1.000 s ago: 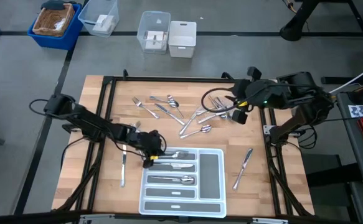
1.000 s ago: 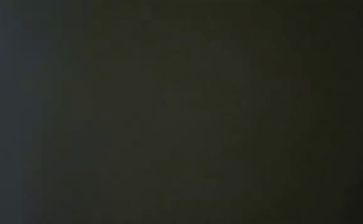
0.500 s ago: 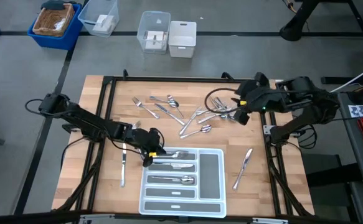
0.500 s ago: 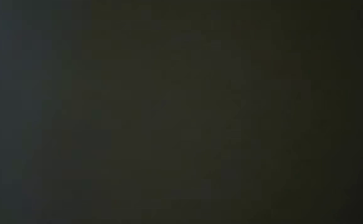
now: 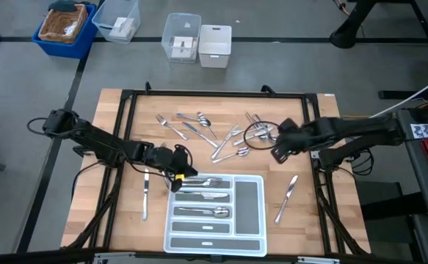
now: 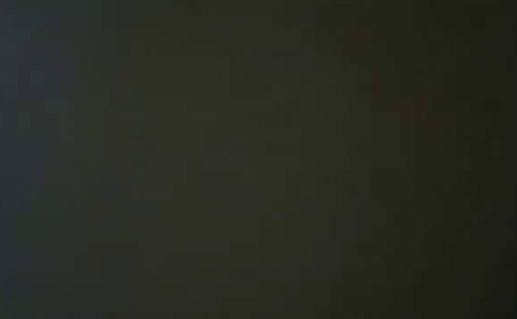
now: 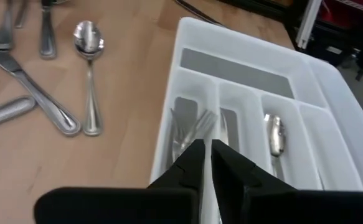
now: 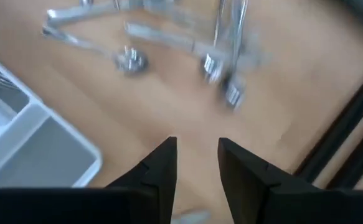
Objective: Sort silverware
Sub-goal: Put the silver knife into the middle section of the white silverware tray
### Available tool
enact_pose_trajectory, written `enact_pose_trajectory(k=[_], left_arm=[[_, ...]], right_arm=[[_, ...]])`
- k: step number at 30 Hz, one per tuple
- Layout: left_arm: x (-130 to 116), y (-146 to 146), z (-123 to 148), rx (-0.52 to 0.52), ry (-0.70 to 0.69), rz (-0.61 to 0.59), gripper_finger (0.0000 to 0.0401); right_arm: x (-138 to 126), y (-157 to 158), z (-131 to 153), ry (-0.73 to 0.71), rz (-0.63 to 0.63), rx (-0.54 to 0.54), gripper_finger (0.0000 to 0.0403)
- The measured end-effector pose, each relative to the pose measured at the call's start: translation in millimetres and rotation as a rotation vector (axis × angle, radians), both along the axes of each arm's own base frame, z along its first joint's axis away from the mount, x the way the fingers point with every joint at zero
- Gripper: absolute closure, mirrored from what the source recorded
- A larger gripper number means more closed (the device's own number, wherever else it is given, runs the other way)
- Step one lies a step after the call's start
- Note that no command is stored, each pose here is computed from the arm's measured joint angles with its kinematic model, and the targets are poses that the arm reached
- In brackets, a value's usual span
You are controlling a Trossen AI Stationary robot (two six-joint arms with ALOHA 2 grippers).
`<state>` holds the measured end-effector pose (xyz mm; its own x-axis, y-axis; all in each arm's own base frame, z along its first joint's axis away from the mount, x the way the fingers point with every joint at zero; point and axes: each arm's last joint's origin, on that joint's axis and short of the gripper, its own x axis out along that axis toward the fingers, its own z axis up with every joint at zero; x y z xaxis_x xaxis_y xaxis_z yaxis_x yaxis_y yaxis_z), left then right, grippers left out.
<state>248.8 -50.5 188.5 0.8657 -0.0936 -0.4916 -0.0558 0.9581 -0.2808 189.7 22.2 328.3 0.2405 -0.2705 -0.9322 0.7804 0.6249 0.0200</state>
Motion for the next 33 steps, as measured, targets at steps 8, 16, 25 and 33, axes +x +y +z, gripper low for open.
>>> enact_pose_trajectory(k=[8, 16, 25, 33], left_arm=[[1, 7, 0, -0.024, 0.005, 0.041, 0.0333], [1, 8, -1, -0.026, 0.011, 0.046, 0.0302], [1, 8, -1, 0.025, 0.008, 0.018, 0.0301], [1, 8, -1, 0.049, 0.005, 0.004, 0.0301]], right_arm=[[-7, 9, -65, 0.139, -0.507, 0.353, 0.0283], [4, 47, -111, 0.0, -0.533, 0.613, 0.0283], [-21, 95, -118, 0.003, -0.749, 0.581, 0.0283], [-17, 116, -147, 0.106, -0.782, 0.485, 0.0283]])
